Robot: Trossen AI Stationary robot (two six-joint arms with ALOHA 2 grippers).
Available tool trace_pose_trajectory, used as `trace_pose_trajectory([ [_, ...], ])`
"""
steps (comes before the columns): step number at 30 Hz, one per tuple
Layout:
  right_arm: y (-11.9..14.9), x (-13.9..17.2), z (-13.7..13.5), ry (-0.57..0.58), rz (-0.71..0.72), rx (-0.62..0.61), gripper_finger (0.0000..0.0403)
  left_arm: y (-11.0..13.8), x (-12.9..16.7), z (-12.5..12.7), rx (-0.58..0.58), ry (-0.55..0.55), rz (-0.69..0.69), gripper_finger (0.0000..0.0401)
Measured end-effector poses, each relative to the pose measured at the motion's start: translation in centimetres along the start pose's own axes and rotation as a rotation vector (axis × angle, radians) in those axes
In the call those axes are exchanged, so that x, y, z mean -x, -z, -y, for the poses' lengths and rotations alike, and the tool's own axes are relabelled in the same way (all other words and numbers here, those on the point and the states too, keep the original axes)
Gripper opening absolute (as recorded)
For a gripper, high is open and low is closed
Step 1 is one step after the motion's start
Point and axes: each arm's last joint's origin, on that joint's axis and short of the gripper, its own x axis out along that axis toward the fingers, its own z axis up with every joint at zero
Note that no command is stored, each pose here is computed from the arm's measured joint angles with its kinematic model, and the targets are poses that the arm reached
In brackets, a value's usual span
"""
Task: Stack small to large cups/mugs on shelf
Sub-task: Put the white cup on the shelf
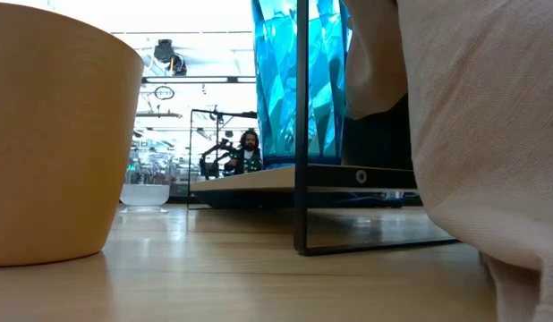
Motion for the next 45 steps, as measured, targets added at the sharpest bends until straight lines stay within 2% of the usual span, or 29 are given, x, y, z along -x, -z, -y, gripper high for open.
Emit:
trace_pose_trajectory([
  [16,-0.6,-1.7,-0.4,0.086,-0.024,0.005,0.0102,0.0,0.1,0.0,-0.009,0.01,-0.002,0.0031],
  [33,0.1,-3.9,0.5,0.066,-0.083,-0.009,0.0101,-0.3,1.3,0.4,-0.013,0.061,0.062,0.0031],
  [37,0.1,-4.4,0.6,0.054,-0.076,-0.018,0.0082,-0.3,1.3,0.4,-0.015,0.062,0.062,0.0031],
  [43,0.3,-5.0,0.7,0.028,-0.084,-0.01,0.0011,-0.3,1.3,0.4,-0.024,0.062,0.062,0.0031],
  [45,0.3,-4.9,0.7,0.031,-0.088,-0.013,0.0007,-0.3,1.3,0.4,-0.024,0.062,0.062,0.0031],
])
